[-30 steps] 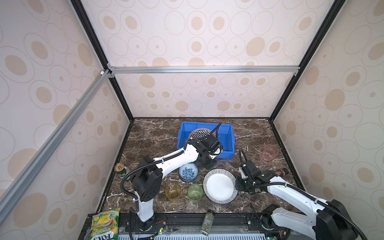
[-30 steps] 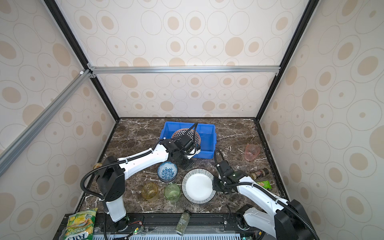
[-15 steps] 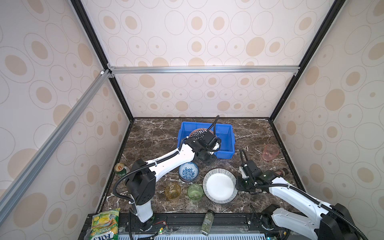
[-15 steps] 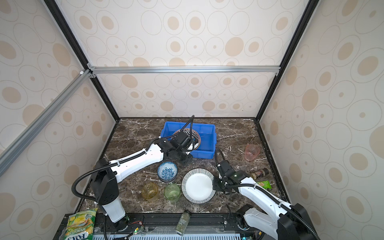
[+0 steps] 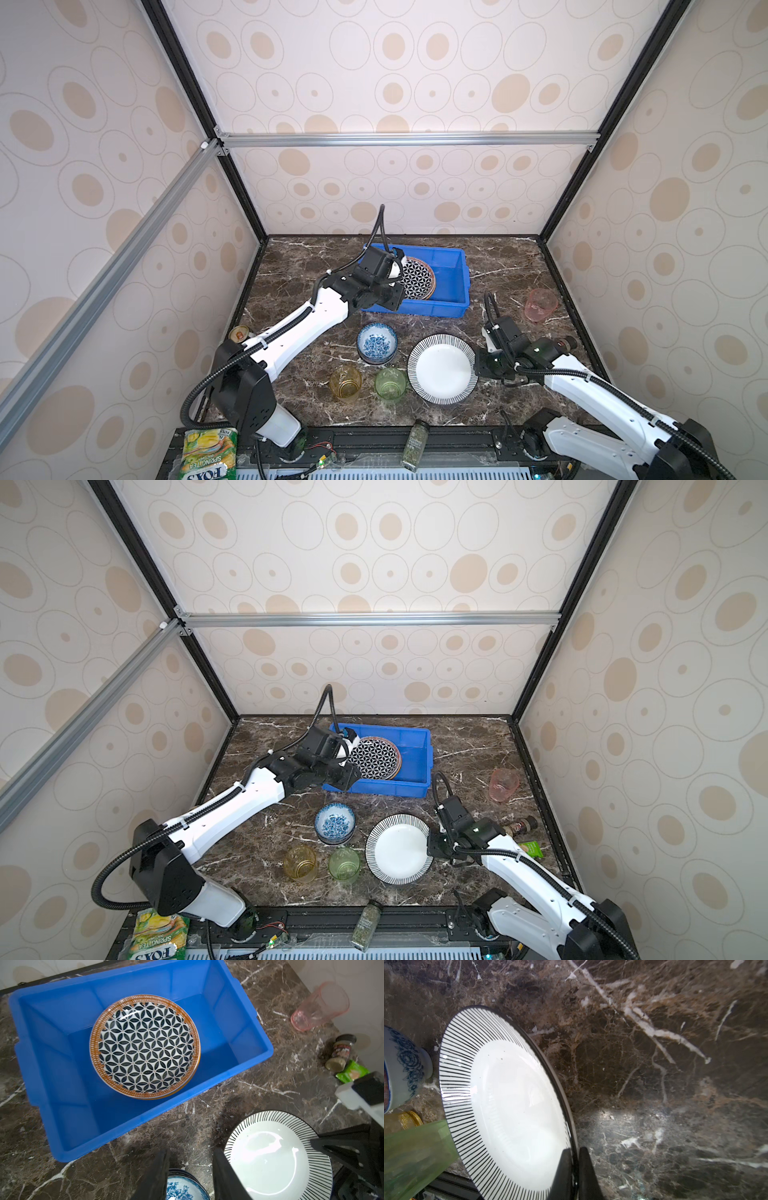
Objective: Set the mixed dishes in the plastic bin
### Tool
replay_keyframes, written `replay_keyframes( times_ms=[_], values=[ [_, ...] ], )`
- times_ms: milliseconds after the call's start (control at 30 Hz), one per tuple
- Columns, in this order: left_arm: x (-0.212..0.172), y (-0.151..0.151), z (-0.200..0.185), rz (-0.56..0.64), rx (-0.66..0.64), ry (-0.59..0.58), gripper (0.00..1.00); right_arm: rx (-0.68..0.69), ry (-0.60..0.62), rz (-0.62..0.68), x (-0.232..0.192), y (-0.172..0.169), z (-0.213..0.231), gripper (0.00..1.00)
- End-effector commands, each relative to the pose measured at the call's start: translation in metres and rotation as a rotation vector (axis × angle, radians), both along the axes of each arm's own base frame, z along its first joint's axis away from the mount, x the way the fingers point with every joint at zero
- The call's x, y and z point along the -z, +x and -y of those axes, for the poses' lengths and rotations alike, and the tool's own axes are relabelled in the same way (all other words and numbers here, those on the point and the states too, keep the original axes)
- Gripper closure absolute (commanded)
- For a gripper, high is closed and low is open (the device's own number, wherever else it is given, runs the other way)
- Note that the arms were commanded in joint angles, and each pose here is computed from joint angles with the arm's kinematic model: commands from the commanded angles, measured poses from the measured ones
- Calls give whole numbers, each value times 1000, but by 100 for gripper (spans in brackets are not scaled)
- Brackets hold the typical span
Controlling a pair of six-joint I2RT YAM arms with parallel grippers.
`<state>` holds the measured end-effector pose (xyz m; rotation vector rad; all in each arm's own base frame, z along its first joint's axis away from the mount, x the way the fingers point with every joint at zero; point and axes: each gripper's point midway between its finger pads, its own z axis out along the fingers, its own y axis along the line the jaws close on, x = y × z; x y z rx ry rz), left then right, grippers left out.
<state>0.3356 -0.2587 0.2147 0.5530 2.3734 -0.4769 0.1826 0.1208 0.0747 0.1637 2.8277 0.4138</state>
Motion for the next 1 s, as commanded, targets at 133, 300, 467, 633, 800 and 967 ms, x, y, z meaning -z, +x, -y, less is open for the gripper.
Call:
replay_keyframes(
  times_ms=[133, 300, 467, 633, 800, 967],
  values=[
    [-24, 5, -14, 42, -55, -109, 63, 4, -78, 32, -14, 5, 13, 100],
    [-24, 7, -20, 44, -61, -124, 63, -12, -67, 66, -24, 10, 10, 100],
    [-22, 10, -27, 40, -73, -133, 63, -20, -86, 99, -36, 14, 13, 100],
    [-22, 13, -30, 37, -84, -152, 63, -32, -95, 124, -46, 17, 14, 100],
    [-19, 13, -33, 34, -86, -166, 63, -43, -103, 159, -61, 23, 14, 100],
    [-17, 17, -43, 27, -110, -192, 63, -44, -110, 210, -79, 30, 15, 100]
  ],
)
